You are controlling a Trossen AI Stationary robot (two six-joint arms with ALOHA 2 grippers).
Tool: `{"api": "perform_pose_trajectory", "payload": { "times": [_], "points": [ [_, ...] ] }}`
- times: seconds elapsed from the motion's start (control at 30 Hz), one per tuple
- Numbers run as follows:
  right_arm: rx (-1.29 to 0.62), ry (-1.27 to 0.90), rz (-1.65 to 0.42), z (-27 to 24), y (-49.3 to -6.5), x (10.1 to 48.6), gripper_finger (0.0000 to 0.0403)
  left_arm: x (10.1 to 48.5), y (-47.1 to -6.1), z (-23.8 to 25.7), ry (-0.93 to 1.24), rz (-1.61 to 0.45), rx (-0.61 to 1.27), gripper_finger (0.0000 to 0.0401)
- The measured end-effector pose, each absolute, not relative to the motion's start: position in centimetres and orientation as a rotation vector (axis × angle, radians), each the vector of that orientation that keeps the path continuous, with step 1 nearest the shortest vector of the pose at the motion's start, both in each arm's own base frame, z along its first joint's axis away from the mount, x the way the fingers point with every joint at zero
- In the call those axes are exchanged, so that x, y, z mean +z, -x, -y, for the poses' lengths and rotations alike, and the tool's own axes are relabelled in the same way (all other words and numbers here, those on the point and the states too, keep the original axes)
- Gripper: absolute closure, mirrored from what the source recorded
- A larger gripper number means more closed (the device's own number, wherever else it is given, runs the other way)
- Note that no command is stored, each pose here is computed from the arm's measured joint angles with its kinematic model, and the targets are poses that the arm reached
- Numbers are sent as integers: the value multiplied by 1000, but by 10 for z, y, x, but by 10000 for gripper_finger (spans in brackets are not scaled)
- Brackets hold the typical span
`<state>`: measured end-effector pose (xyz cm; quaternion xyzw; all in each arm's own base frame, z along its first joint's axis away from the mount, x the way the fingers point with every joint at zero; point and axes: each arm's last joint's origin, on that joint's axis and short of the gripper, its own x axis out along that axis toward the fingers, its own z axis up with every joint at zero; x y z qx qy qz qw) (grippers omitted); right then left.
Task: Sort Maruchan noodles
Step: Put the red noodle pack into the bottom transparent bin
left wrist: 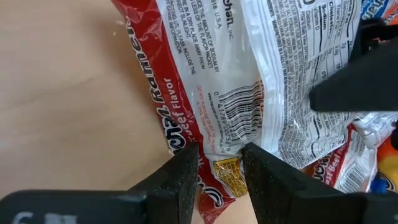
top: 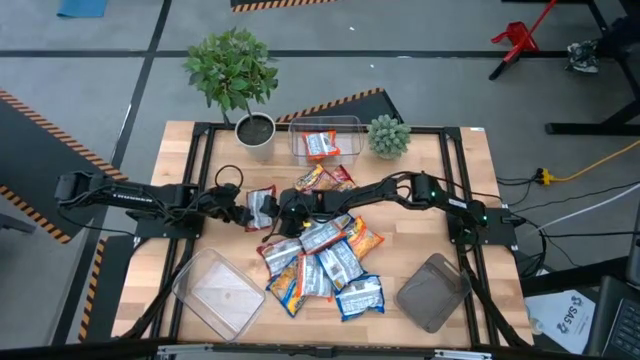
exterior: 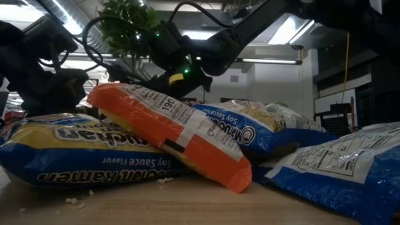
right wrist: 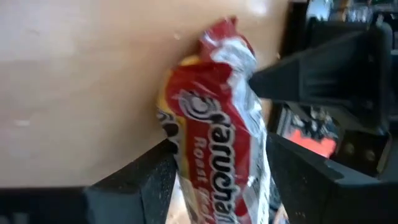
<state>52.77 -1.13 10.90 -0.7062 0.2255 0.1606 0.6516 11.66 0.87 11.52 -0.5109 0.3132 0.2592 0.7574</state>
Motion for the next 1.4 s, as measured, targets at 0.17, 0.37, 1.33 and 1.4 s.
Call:
{"api": "perform_pose_trajectory", "payload": {
  "times": [0.17, 0.37, 1.33, 1.4],
  "points": [
    [377, 1602, -553, 8, -530, 112, 231, 117, -119, -9, 1093, -656, 536, 282],
    [343, 1573, -620, -1, -533, 120, 314, 118, -120, -9, 1086, -645, 522, 282],
    [79, 1218, -712, -25, -545, 177, 320, 255, -122, -11, 777, -567, 409, 282],
    [67, 1216, -698, -28, -546, 182, 320, 265, -120, -11, 758, -549, 405, 282]
  ]
}}
